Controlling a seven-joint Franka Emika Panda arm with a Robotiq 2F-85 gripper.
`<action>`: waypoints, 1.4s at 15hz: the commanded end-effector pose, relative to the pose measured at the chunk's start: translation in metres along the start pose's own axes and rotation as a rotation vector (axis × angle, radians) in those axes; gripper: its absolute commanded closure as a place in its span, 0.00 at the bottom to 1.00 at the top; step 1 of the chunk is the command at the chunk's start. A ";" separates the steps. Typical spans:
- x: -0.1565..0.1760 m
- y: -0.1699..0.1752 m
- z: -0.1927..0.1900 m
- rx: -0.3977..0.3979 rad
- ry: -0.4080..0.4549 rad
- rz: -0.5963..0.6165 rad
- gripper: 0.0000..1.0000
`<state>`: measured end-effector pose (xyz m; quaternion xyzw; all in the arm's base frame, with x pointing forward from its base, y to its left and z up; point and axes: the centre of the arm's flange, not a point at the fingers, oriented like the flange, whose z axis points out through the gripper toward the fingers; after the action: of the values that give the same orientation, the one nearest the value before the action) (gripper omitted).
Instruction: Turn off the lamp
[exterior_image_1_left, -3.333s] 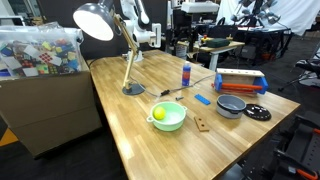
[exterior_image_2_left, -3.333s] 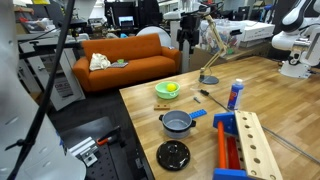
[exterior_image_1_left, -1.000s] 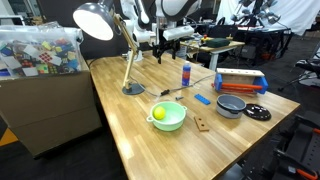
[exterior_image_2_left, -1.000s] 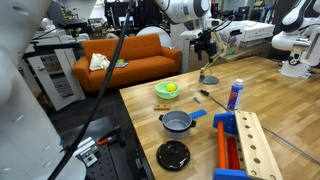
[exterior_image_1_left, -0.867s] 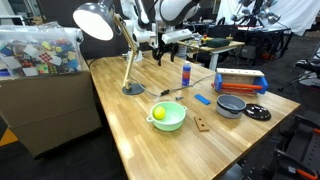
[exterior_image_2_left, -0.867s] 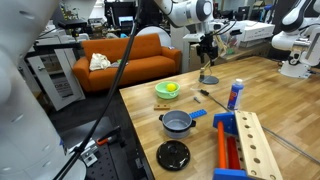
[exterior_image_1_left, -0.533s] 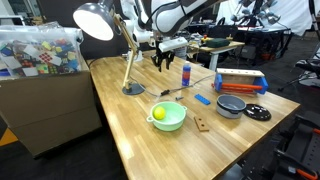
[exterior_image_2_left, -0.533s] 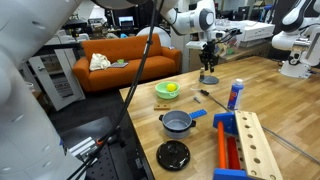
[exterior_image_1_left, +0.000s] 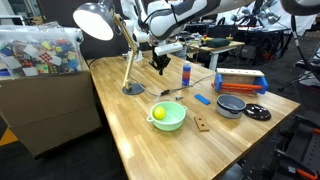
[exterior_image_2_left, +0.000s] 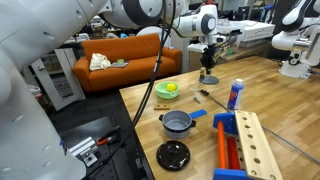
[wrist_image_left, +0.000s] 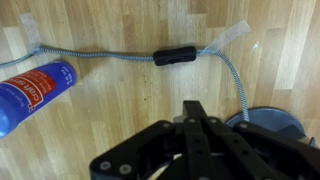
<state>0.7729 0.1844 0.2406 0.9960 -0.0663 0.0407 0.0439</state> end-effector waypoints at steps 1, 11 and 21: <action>0.031 -0.014 0.011 0.009 -0.039 -0.020 1.00; 0.040 -0.012 0.053 -0.017 -0.096 -0.012 1.00; 0.046 -0.007 0.068 -0.028 -0.109 -0.019 1.00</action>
<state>0.7777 0.1717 0.1653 0.9954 -0.0702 -0.0162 0.0631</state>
